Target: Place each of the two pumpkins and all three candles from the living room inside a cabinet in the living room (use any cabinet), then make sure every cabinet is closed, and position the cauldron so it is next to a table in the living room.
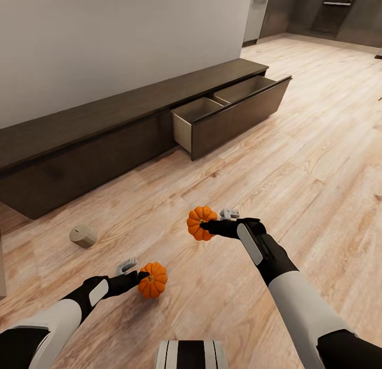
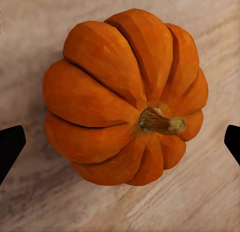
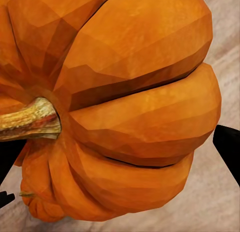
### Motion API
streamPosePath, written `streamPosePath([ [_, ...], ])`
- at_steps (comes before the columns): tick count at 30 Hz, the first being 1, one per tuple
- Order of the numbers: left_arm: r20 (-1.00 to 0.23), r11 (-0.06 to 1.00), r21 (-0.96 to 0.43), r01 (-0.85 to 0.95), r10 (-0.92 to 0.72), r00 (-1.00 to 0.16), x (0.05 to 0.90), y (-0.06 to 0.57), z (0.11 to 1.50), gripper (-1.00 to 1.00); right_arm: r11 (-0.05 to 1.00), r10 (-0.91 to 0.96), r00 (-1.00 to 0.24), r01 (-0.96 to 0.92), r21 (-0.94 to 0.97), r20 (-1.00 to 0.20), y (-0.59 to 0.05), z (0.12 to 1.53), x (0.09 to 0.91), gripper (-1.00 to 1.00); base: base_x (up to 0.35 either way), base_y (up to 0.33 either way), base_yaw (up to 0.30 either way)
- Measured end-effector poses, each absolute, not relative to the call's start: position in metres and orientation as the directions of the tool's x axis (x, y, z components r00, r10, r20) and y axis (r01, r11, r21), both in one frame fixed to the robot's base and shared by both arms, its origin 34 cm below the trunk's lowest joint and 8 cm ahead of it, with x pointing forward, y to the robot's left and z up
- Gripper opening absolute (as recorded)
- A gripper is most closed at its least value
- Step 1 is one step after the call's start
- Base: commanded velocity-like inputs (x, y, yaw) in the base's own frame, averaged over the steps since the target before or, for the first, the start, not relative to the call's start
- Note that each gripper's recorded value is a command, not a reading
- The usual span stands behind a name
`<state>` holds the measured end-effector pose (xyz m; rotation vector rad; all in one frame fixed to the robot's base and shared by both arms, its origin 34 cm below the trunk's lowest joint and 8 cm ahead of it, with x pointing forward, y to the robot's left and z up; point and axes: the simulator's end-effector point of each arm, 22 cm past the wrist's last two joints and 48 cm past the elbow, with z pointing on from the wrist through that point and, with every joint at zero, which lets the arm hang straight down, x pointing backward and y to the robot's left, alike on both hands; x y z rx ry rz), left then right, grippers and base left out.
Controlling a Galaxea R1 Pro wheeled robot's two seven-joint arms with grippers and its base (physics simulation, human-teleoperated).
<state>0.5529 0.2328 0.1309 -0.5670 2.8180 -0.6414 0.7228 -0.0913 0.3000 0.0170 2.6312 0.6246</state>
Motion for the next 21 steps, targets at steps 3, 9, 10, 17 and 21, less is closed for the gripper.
streamPosePath([
  [3,-0.103,0.832,-0.451,-0.322,-0.407,-0.907,0.553,0.232,0.131,1.00,0.898,0.109,-0.906,-0.087,0.431,-0.409,-0.091,0.300,0.723,-1.00,0.000,0.000,0.000],
  [9,-0.099,0.832,-0.450,-0.324,-0.407,-0.908,0.551,0.232,0.129,1.00,0.898,0.110,-0.908,-0.084,0.431,-0.405,-0.091,0.297,0.722,-1.00,0.000,0.000,0.000],
  [10,-0.096,0.832,-0.449,-0.325,-0.407,-0.909,0.550,0.232,0.127,1.00,0.899,0.108,-0.909,-0.083,0.430,-0.402,-0.092,0.294,0.721,-1.00,0.000,0.000,0.000],
  [17,-0.070,0.833,-0.439,-0.338,-0.407,-0.911,0.539,0.232,0.113,1.00,0.899,0.109,-0.920,-0.071,0.433,-0.376,-0.091,0.275,0.715,-1.00,0.000,0.000,0.000],
  [21,-0.055,0.832,-0.434,-0.345,-0.407,-0.912,0.533,0.232,0.105,1.00,0.899,0.109,-0.926,-0.063,0.434,-0.361,-0.092,0.265,0.711,-1.00,0.000,0.000,0.000],
])
